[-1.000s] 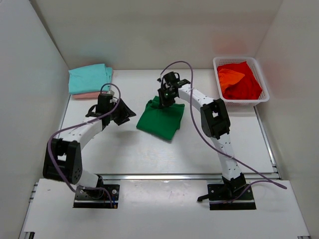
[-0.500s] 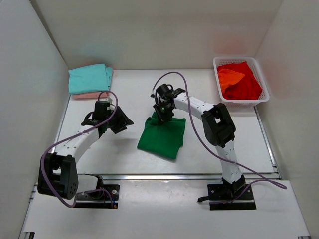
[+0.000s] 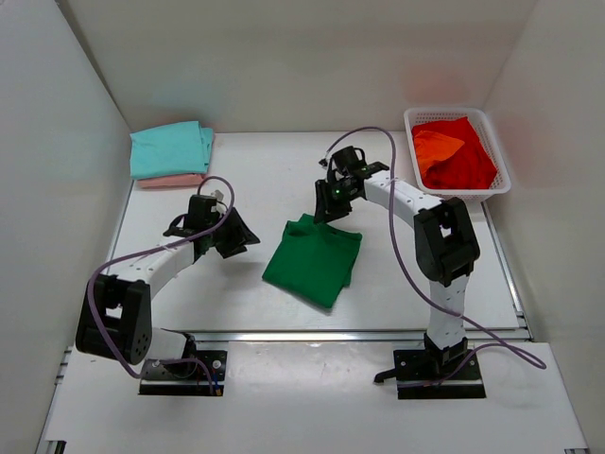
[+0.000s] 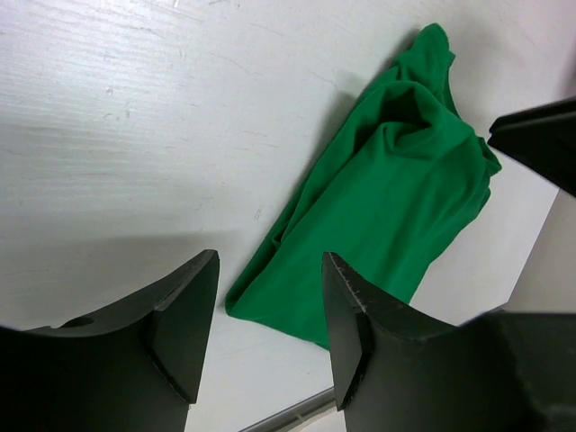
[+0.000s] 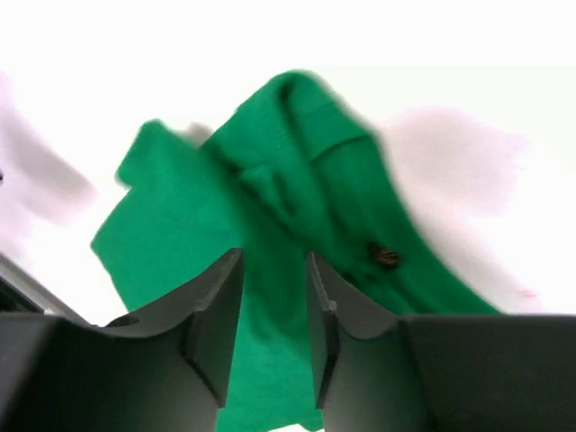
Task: Fold and stack the t-shirts
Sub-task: Smooth out wrinkles on the folded tshirt
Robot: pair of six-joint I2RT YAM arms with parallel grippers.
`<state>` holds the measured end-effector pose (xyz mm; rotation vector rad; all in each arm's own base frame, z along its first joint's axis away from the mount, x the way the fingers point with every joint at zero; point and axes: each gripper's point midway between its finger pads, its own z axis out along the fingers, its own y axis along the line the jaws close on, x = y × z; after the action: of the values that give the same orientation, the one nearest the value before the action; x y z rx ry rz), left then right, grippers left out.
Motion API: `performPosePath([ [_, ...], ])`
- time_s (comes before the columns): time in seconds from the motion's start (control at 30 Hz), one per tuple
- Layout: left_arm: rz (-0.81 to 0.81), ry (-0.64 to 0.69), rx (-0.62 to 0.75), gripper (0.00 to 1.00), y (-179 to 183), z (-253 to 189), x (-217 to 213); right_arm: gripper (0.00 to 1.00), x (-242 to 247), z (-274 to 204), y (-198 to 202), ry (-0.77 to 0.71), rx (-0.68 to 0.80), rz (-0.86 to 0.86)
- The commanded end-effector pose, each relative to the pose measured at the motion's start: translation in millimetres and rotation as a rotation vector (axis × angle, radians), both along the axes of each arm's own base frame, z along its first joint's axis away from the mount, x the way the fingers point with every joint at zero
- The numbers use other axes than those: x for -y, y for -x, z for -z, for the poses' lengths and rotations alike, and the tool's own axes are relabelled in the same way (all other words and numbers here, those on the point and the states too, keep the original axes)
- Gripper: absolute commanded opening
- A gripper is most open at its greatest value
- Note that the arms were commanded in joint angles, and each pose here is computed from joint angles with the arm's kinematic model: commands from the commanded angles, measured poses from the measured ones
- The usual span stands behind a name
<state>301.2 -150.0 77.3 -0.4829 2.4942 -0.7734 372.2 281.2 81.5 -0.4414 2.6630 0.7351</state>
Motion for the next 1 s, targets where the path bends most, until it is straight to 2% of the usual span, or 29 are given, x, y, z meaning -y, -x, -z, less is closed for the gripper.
performPosePath([
  [0.0,0.045,0.024,0.048,0.6,-5,-9,10,0.33,-4,-17,-23,-0.057,0.06,0.077],
  [0.03,0.053,0.024,0.041,0.6,-4,-8,11,0.37,0,-18,-28,-0.037,0.063,0.104],
  [0.1,0.061,0.021,0.056,0.6,-8,-9,11,0.38,2,-19,-36,-0.007,0.084,0.113],
  [0.2,0.081,0.01,0.076,0.6,-13,-11,13,0.42,-6,-33,-30,-0.036,0.114,0.063],
  [0.33,0.093,0.005,0.089,0.61,-23,-15,16,0.53,-12,-37,-15,-0.077,0.128,-0.012],
  [0.5,0.102,0.01,0.084,0.61,-26,-8,16,0.56,-19,-22,-10,-0.038,0.126,-0.042],
  [0.7,0.155,0.039,0.073,0.6,-17,-6,38,0.58,-32,-11,-18,-0.014,0.133,-0.055],
  [0.83,0.156,0.046,0.053,0.59,-12,3,43,0.59,-26,10,-23,0.08,0.113,-0.018],
  [0.93,0.156,0.024,0.056,0.6,-15,7,38,0.57,-17,24,-25,0.134,0.085,0.035],
  [0.97,0.163,0.016,0.051,0.6,-16,7,35,0.52,-15,29,-25,0.146,0.067,0.054],
])
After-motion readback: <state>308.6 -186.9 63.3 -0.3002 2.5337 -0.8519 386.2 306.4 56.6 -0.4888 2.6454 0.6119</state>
